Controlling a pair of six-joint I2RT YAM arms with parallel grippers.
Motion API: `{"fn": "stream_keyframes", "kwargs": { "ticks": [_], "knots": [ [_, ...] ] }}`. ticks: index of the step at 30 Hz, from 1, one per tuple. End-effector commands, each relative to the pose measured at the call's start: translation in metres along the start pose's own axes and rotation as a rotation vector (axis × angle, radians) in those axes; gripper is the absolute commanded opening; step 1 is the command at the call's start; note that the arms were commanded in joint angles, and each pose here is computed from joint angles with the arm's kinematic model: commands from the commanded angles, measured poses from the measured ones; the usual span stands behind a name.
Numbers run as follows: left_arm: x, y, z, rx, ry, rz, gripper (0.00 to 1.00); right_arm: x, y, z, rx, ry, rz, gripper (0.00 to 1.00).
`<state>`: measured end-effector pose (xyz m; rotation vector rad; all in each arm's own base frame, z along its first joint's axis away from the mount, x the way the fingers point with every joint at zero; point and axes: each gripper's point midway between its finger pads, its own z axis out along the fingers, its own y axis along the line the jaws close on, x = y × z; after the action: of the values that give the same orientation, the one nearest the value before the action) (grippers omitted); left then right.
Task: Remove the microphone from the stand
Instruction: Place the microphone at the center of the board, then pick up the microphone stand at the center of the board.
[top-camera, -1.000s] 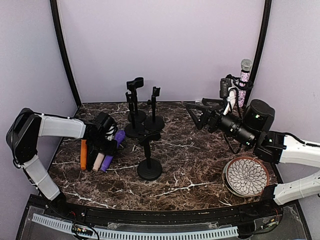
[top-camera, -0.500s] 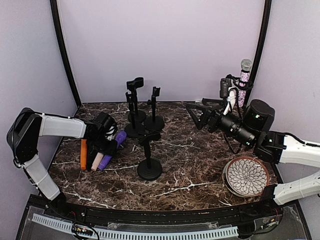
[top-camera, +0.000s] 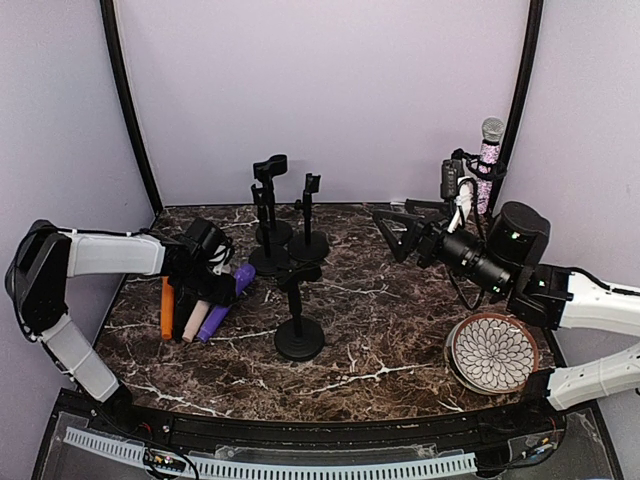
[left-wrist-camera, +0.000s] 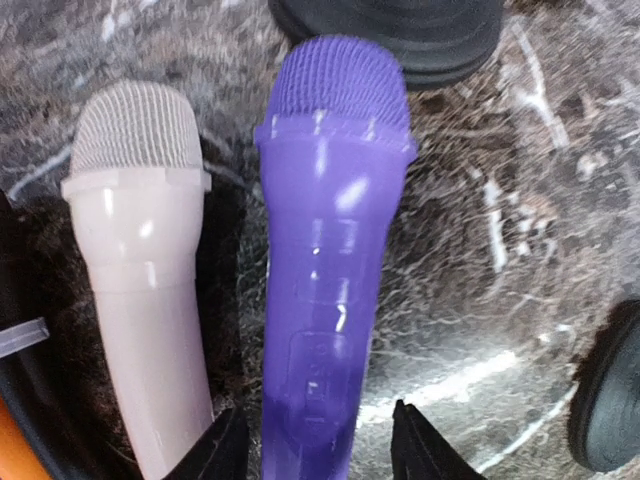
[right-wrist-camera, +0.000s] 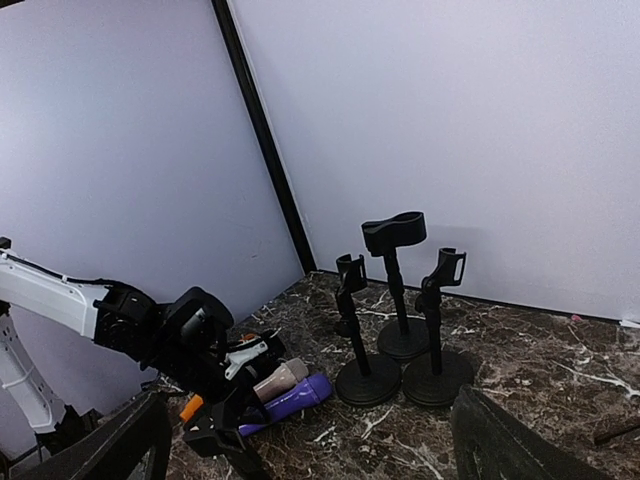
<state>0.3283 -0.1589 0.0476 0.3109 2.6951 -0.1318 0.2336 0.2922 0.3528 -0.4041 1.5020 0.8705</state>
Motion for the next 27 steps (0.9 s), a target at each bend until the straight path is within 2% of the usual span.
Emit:
{"fn": "stream_keyframes", "kwargs": {
  "ticks": [1,4,7,10,14,17,21,27],
  "knots": [
    [-0.053,-0.015,-0.071,0.103,-0.241,0.009,0.53,-0.015,-0.004,-0.007,0.017,-0.062,0.016,0.98],
    [-0.07,-0.03,-0.111,0.207,-0.396,0.069,0.57,-0.014,-0.007,-0.008,0.026,-0.071,0.02,0.98],
    [-0.072,-0.051,-0.156,0.334,-0.57,0.209,0.6,-0.011,-0.01,-0.008,0.03,-0.077,0.028,0.98],
    [-0.05,-0.084,-0.175,0.523,-0.679,0.335,0.61,-0.01,-0.011,-0.007,0.027,-0.084,0.038,0.99],
    [-0.021,-0.117,-0.198,0.743,-0.829,0.387,0.63,-0.01,-0.011,-0.005,0.022,-0.089,0.046,0.98],
    [-0.007,-0.14,-0.19,0.783,-0.846,0.423,0.63,-0.01,-0.01,-0.002,0.015,-0.089,0.049,0.98],
    [0.002,-0.172,-0.166,0.823,-0.777,0.479,0.63,-0.012,-0.008,0.0,0.004,-0.09,0.056,0.98],
    [-0.012,-0.198,-0.148,0.85,-0.789,0.507,0.63,-0.014,-0.009,-0.004,0.009,-0.098,0.071,0.98]
  ]
}}
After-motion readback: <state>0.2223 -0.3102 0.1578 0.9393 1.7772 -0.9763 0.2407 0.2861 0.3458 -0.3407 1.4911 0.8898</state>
